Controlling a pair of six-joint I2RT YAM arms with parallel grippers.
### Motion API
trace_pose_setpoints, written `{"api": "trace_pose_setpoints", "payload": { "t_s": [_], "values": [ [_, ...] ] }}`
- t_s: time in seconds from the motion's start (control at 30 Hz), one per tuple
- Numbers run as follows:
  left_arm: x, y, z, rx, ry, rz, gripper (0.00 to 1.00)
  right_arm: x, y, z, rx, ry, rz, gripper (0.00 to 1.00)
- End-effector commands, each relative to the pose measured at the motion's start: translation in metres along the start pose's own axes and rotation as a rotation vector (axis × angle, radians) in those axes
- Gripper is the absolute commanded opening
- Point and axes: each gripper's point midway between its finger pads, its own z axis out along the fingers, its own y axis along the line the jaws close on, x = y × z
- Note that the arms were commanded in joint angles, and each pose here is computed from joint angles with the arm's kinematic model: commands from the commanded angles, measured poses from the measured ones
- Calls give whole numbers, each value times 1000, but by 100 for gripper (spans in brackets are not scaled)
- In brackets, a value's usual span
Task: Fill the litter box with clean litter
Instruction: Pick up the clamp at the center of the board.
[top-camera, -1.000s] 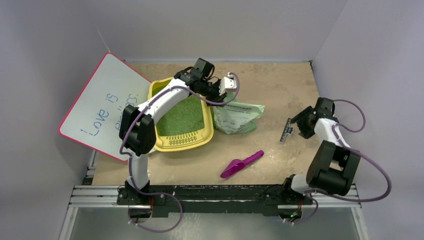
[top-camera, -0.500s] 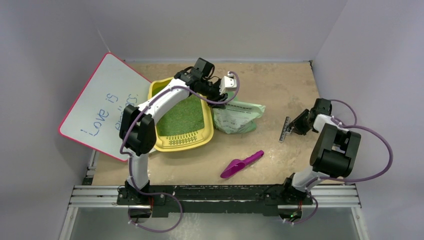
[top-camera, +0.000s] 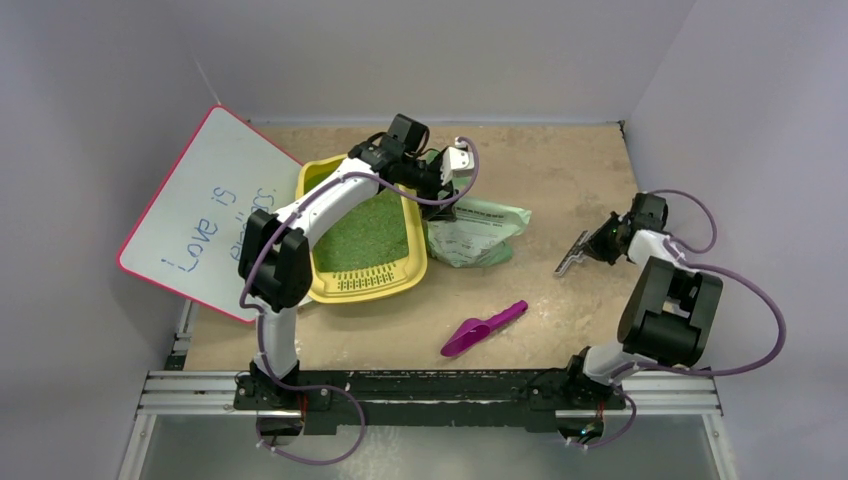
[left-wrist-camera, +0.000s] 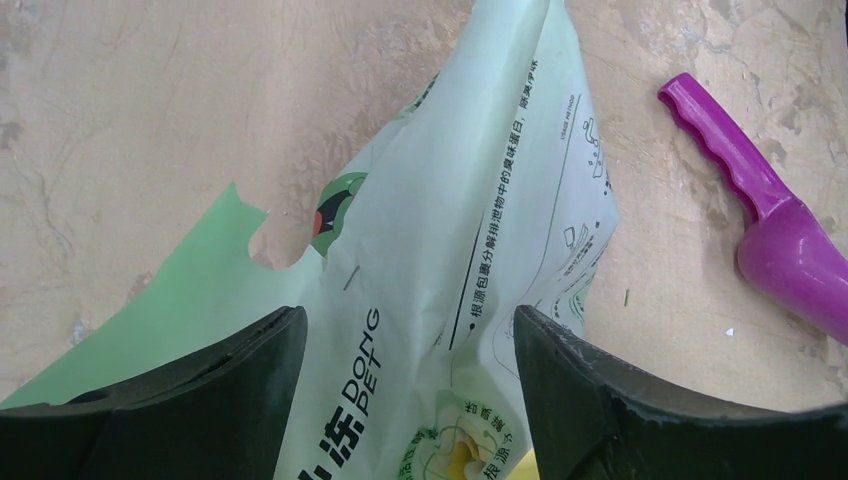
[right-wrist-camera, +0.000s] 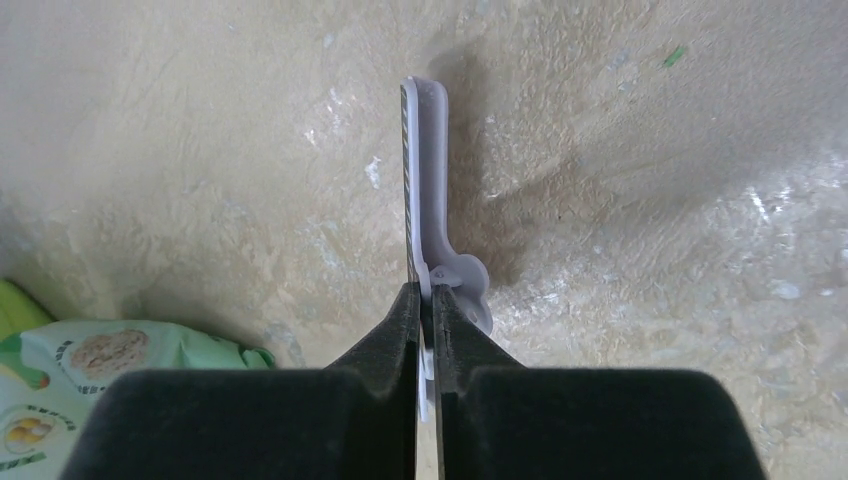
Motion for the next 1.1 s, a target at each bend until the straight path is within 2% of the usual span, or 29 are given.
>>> {"api": "trace_pose_setpoints", "payload": {
  "t_s": [0.0, 0.17, 0.47, 0.7, 0.87, 0.97, 1.07],
  "values": [
    [-34, 4, -21, -49, -92, 43, 76, -22, 10, -25, -20, -103, -74, 1],
    [-46, 7, -26, -75, -130, 45, 79, -35, 28, -53, -87, -190, -126, 0],
    [-89, 19, -48, -204, -336, 37, 83, -55, 58, -108, -182, -352, -209, 0],
    [-88, 17, -47, -178, -347, 25, 85, -60, 87, -140, -300, -404, -271, 0],
    [-97, 15, -51, -170, -378, 26, 86, -60, 116, -181, -429, -479, -379, 0],
    [-113, 16, -58, -184, -441, 15, 87, -63, 130, -212, -475, -563, -446, 0],
    [-133, 17, -69, -200, -527, -16, 87, -54, 147, -238, -569, -584, -536, 0]
  ]
}}
